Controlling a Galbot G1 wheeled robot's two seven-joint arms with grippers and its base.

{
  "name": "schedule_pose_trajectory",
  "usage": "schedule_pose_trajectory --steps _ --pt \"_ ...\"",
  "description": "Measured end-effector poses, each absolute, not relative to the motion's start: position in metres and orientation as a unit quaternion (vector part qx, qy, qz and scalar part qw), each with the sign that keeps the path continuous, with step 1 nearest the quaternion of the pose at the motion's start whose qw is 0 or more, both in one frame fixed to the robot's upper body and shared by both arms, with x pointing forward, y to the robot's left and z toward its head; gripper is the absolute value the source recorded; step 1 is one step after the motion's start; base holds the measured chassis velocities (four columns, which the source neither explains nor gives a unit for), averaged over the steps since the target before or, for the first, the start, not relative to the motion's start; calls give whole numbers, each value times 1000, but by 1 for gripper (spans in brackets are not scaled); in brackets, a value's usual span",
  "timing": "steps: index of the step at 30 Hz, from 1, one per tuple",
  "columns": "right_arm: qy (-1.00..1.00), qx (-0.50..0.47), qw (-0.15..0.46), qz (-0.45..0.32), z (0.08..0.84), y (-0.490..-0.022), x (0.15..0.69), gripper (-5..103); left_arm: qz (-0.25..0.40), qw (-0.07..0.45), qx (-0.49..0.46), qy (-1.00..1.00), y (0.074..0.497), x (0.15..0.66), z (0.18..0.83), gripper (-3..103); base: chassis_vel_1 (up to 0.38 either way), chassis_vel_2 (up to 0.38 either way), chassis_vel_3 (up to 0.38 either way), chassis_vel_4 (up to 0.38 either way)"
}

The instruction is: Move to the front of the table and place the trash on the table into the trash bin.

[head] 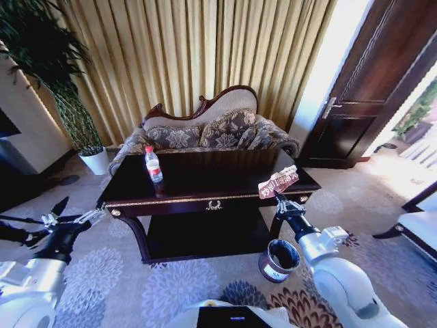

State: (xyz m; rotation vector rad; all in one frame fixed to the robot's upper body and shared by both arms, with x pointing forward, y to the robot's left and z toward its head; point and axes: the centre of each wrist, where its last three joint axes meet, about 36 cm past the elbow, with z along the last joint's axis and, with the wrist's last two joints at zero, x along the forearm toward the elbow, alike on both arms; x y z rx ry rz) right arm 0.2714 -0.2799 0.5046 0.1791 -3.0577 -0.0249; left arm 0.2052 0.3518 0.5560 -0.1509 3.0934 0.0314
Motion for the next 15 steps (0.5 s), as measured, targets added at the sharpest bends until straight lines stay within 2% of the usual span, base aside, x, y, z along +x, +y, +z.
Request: schedule_pose_trajectory --steps 7,15 --pt "-995 16 100 3 456 -303 284 0 9 24 -50 998 351 205 556 100 0 0 0 0" --pt "-976 -55 207 24 373 -348 295 0 4 27 -55 998 351 204 554 100 0 0 0 0"
